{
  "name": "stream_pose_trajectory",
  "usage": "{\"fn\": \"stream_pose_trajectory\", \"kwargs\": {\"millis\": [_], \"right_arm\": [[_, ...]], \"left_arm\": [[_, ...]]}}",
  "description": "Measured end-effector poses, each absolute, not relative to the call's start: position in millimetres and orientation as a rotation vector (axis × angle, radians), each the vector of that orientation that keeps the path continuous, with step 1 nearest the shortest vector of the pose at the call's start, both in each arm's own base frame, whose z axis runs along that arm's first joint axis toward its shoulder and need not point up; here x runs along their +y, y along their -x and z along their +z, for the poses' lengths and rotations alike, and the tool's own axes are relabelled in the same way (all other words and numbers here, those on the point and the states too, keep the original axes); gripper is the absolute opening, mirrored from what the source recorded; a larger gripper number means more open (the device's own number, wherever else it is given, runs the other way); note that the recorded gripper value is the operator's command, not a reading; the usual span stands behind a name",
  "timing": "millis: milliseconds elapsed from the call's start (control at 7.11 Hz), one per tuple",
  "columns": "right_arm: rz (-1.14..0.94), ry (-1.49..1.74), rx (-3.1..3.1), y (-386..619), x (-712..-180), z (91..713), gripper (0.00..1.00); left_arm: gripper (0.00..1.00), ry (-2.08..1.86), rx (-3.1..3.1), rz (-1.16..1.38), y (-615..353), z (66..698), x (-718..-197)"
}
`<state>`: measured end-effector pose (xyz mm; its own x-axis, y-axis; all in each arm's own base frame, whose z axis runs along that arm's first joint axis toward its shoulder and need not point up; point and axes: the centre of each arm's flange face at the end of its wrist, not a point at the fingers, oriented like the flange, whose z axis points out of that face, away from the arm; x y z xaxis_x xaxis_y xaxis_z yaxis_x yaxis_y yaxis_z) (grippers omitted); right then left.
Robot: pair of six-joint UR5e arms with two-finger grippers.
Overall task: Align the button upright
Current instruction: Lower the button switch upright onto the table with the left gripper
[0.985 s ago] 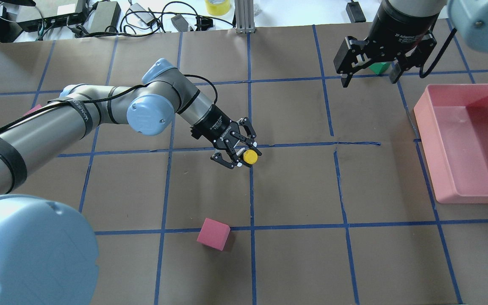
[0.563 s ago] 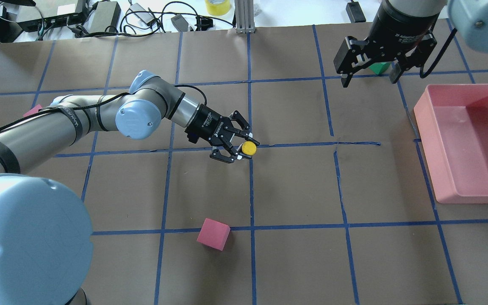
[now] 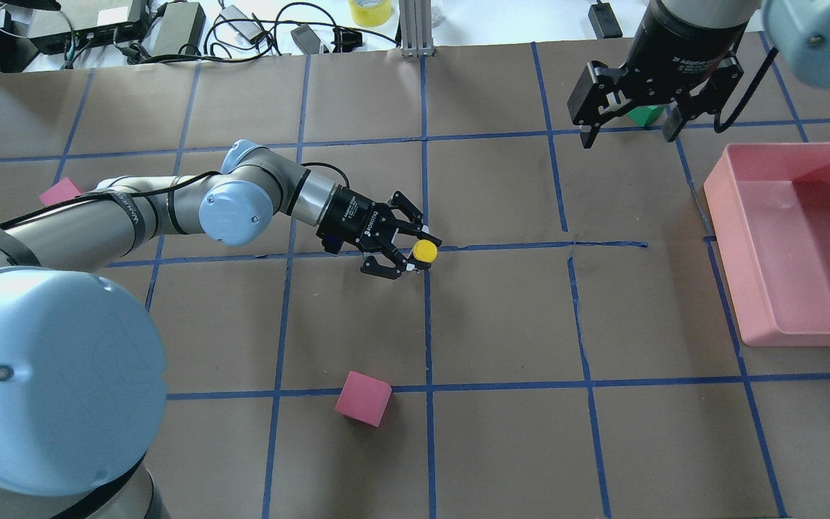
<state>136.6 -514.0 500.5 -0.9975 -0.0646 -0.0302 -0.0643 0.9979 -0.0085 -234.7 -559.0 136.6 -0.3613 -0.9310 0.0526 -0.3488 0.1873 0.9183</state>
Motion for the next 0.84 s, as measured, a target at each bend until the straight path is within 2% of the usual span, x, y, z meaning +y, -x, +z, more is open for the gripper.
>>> {"fn": "stream_pose_trajectory", "kwargs": {"millis": [141,281,563,704,844], "right_arm": [[-0.012,0.100,3.109,-136.6,-514.0,500.5,1.00],[-0.012,0.100,3.109,-136.6,-514.0,500.4,1.00],[-0.011,0.100,3.109,-136.6,-514.0,500.4,1.00],[-0.012,0.100,3.109,-136.6,-514.0,500.5,1.00],[-0.011,0.100,3.109,-136.6,-514.0,500.4,1.00]], "left_arm": [[0.27,-1.210,-1.815,-1.162,232.4,132.9,-559.3],[0.28,-1.214,-1.812,-1.166,231.4,130.8,-559.3],[0.48,-1.218,-1.800,-1.171,231.4,128.6,-559.5],[0.53,-1.218,-1.786,-1.174,232.0,128.3,-560.0],[0.65,-1.223,-1.777,-1.177,230.8,127.5,-560.7]]}}
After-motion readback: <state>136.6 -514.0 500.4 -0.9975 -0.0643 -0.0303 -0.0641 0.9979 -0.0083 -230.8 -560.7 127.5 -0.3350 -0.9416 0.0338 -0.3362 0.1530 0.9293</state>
